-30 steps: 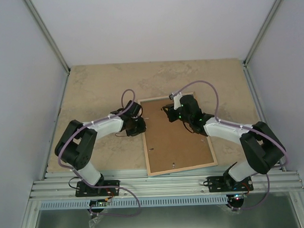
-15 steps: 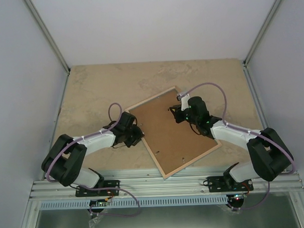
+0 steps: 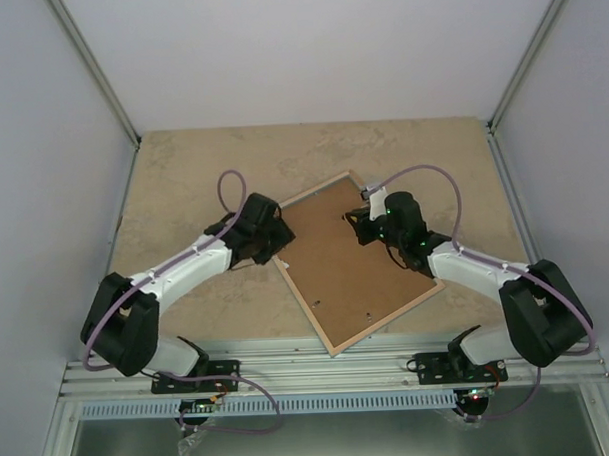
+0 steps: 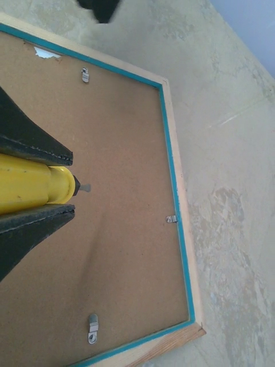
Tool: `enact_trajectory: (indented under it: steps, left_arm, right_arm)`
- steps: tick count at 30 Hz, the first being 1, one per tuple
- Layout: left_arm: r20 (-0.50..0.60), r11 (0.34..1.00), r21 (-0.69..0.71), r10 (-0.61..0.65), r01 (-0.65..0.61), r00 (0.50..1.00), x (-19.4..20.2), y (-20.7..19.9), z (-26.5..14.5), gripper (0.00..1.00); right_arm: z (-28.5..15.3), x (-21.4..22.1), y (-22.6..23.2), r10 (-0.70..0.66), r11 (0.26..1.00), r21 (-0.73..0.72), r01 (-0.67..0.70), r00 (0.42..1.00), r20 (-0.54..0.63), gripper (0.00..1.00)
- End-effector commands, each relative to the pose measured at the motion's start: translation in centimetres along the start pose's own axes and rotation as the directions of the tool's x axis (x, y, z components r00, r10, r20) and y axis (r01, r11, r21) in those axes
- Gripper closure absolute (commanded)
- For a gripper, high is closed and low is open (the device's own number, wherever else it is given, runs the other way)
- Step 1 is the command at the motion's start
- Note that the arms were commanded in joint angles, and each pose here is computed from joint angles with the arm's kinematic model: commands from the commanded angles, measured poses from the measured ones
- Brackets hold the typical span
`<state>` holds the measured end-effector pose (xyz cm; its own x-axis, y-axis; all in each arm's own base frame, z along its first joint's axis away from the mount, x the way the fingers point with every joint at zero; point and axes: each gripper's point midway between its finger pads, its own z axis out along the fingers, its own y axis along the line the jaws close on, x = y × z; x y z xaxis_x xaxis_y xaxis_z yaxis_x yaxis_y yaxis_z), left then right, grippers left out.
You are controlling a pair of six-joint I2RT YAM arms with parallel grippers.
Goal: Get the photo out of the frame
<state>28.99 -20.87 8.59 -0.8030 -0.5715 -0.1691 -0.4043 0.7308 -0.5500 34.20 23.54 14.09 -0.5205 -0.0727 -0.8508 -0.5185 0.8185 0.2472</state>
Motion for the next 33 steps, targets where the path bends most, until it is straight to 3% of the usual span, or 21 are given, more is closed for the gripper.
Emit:
enact_trajectory:
  steps: [1,5,9,17,26,33]
  left_arm:
    - [0.103,0.959,-0.106,0.275,-0.264,0.956,-4.1,-1.6,-1.8,0.32]
    - [0.102,0.892,-0.131,0.447,-0.433,0.889,-7.2,-4.3,-1.6,0.27]
    - [0.038,0.775,-0.174,0.621,-0.607,0.783,-8.8,-6.2,0.2,0.22]
    - [-0.025,0.607,-0.192,0.783,-0.771,0.622,-11.2,-8.3,4.6,0.2]
    - [-0.147,0.576,-0.123,0.795,-0.808,0.589,-12.0,-6.7,10.4,0.2]
    - [-0.179,0.6,-0.076,0.777,-0.796,0.603,-12.3,-5.9,13.2,0.25]
  right_arm:
    - [-1.2,-1.1,0.4,-0.033,0.999,-0.02,0.034,0.999,0.04,1.0]
    - [-1.8,-1.3,0.4,-0.043,0.999,-0.011,0.044,0.998,0.051,0.99]
    - [-2.5,-1.1,0.2,-0.042,0.999,0.005,0.042,0.998,0.052,0.99]
    - [-3.7,-0.9,0.1,-0.037,0.999,0.017,0.036,0.998,0.053,1.0]
    - [-4.7,-0.3,-0.1,-0.019,0.999,0.028,0.018,0.999,0.04,1.0]
    - [-5.0,0.2,0.1,-0.008,1.0,0.02,0.008,1.0,0.02,1.0]
